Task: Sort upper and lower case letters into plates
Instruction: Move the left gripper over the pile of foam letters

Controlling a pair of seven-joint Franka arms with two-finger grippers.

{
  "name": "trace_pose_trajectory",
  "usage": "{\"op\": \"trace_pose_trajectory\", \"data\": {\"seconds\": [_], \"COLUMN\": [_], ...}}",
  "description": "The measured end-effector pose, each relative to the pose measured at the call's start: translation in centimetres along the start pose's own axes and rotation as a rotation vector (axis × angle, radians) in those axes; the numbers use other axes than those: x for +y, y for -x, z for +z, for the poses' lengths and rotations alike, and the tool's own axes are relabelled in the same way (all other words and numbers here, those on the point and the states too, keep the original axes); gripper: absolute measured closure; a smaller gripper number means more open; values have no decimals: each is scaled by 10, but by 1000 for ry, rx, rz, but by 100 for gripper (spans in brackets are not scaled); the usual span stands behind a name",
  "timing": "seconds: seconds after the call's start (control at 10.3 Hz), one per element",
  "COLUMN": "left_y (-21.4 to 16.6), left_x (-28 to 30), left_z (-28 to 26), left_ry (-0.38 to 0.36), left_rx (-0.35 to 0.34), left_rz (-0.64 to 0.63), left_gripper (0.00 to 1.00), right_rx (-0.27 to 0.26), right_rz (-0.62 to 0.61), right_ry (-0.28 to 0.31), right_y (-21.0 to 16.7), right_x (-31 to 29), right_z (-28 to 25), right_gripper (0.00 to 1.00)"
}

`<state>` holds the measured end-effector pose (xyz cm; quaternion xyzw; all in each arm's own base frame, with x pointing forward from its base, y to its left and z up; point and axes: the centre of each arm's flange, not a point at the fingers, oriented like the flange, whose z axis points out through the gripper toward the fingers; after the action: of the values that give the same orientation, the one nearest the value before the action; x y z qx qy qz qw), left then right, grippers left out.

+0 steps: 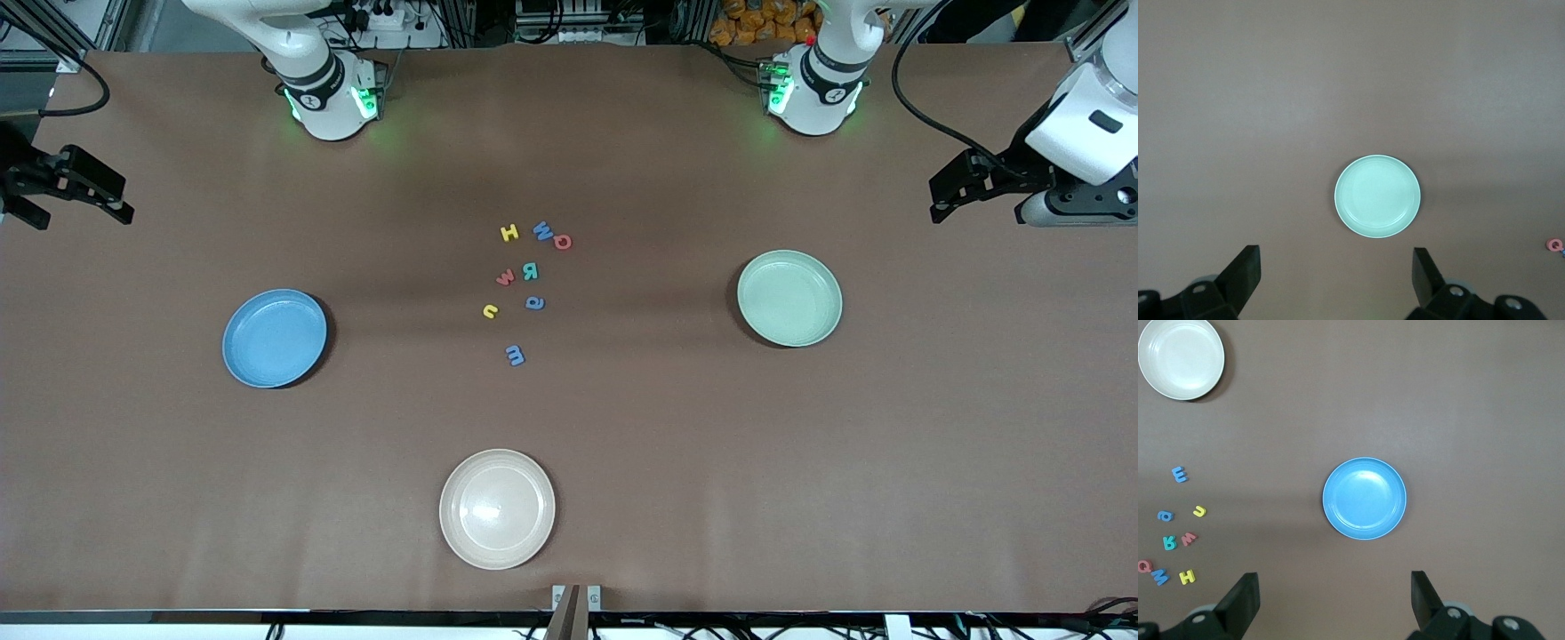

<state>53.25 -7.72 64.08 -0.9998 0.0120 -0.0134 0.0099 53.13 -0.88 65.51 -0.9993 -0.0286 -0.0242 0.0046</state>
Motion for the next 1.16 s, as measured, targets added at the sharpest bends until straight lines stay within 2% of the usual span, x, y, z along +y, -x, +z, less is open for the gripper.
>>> {"op": "trace_pose_trajectory", "data": {"seconds": [0.39, 0.58, 0.77, 1.16], "left_y": [0, 4, 13, 45], "left_x": [0, 11, 64, 230], "left_z": [2, 17, 50, 145], "left_ry": [-1, -6, -18, -58], "left_rx": [-5, -54, -125, -262], "left_rz": [0, 24, 122, 406], "left_gripper": [0, 0, 0, 0], "right_rx": [-5, -6, -7, -11], "right_rz": [0, 1, 2, 2], "right_ry": [0, 0, 0, -1], "right_y": [1, 1, 1, 1], "right_x": [0, 0, 1, 1], "right_z": [0, 1, 1, 2], "right_gripper": [0, 0, 0, 0]}}
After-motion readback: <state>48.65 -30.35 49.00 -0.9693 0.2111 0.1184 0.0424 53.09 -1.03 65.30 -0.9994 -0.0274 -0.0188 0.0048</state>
